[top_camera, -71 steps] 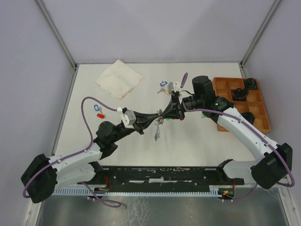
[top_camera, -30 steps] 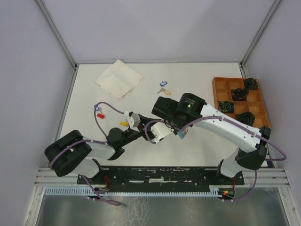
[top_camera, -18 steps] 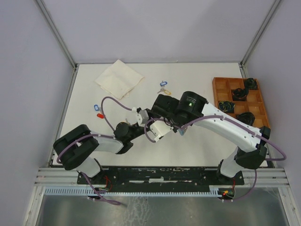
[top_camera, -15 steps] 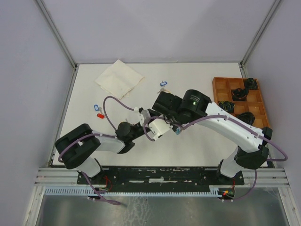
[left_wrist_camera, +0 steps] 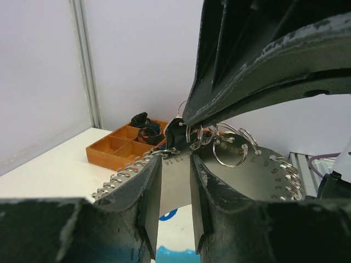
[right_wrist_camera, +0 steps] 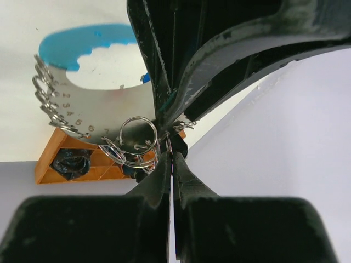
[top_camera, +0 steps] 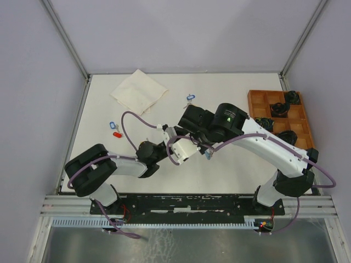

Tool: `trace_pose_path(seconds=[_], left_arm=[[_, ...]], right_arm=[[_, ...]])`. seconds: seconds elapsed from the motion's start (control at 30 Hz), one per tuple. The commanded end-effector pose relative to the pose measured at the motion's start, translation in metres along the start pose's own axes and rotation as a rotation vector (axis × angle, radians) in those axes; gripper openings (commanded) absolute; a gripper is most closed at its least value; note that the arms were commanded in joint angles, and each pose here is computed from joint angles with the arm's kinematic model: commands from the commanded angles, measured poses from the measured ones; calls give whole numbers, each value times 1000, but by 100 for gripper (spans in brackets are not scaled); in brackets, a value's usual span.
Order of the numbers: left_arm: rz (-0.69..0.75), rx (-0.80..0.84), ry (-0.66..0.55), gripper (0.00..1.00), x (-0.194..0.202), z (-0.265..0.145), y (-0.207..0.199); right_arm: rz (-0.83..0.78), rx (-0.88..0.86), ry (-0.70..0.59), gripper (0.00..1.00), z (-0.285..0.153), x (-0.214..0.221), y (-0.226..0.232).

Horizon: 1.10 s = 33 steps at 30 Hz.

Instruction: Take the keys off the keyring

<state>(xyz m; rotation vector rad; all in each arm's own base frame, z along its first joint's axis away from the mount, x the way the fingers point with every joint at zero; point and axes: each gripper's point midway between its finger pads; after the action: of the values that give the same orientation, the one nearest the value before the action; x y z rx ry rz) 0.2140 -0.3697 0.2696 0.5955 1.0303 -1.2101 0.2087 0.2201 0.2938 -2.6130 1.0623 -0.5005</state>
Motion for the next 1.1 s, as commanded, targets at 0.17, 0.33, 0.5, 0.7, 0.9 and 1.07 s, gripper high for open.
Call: trace_pose_path(seconds=[0.17, 0.33, 0.5, 0.7, 0.9, 1.07], left_arm=[[110, 76, -239, 33, -65, 13, -24], [110, 78, -251, 32, -70, 12, -28], [113, 66, -266, 30, -75, 10, -27], [114, 65, -278, 29, -80, 10, -29], [120, 55, -278, 25, -80, 11, -28], [126, 44, -270, 14, -75, 11, -25]], right_arm=[[-22, -83, 3, 1, -19, 10, 28], [-21, -86, 3, 1, -18, 9, 28], [-19, -88, -3, 1, -17, 7, 26], [-19, -95, -9, 1, -15, 4, 25], [-14, -96, -19, 1, -15, 3, 24], [-7, -90, -34, 1, -16, 0, 23]])
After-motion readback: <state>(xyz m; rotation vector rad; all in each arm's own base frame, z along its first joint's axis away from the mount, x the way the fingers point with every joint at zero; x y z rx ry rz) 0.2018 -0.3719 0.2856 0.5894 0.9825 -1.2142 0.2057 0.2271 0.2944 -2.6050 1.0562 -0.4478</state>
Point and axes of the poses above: each gripper's point midway between its finger pads, its own z axis out along the fingers, its own y axis along the line the jaws close on, x = y × z, and after that the axes turned 10 degrees about -z, right-handed
